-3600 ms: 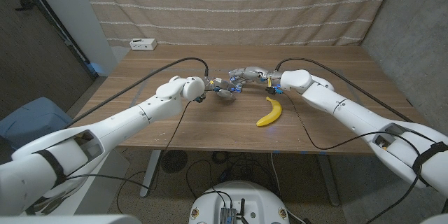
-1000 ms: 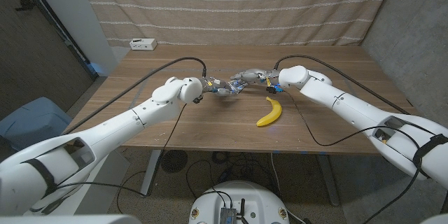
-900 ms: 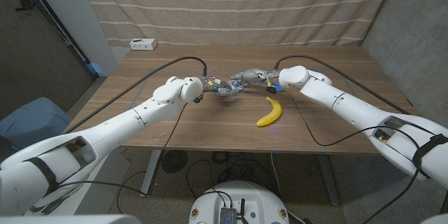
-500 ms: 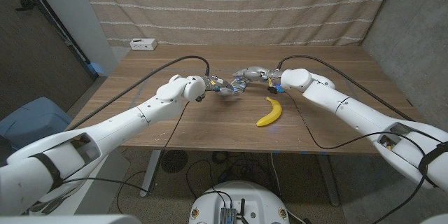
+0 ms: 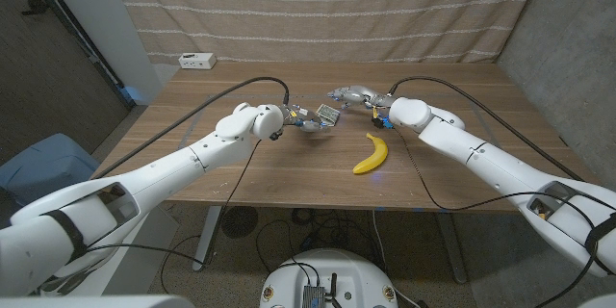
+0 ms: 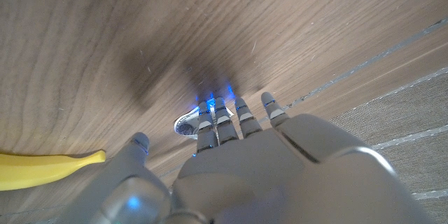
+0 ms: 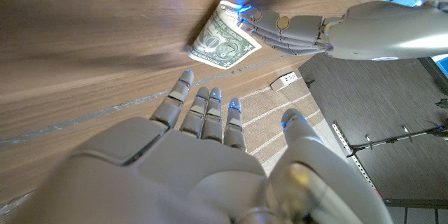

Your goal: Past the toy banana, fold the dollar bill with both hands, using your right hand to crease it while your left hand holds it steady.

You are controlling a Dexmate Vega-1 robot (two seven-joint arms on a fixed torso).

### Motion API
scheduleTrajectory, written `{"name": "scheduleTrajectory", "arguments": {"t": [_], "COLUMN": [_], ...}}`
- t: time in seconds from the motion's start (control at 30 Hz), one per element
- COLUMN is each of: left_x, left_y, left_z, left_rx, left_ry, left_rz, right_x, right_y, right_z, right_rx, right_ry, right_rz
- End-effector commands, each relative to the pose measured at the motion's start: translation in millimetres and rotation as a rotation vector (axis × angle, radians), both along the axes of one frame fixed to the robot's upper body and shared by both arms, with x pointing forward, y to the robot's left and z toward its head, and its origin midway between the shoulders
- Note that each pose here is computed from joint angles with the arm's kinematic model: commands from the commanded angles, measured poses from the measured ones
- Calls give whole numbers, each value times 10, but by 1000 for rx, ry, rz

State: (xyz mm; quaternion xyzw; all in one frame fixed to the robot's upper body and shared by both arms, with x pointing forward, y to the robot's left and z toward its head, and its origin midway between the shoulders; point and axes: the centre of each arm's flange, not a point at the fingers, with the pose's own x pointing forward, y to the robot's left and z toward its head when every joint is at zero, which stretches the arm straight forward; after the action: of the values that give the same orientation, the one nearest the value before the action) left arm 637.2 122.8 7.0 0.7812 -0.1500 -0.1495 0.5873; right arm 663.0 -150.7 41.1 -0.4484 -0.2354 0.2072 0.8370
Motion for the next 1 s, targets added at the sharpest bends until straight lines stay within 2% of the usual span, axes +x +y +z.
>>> {"name": "scheduleTrajectory", "arguments": {"t": [0.03, 0.2, 0.43, 1.0], "left_x": [-19, -17, -17, -34], "left_y": [2, 11, 20, 7], "left_z": [-13, -20, -18, 10], "left_rx": [-1, -3, -6, -13], "left_ry": [4, 7, 3, -3], "left_rz": [-5, -3, -1, -6], "right_x": [207, 290, 317, 184], "right_y": [118, 186, 255, 246], "right_z": [18, 69, 103, 27], "right_rx": [-47, -70, -87, -83], "right_ry": [49, 54, 56, 95], "right_rz": [23, 34, 58, 133]}}
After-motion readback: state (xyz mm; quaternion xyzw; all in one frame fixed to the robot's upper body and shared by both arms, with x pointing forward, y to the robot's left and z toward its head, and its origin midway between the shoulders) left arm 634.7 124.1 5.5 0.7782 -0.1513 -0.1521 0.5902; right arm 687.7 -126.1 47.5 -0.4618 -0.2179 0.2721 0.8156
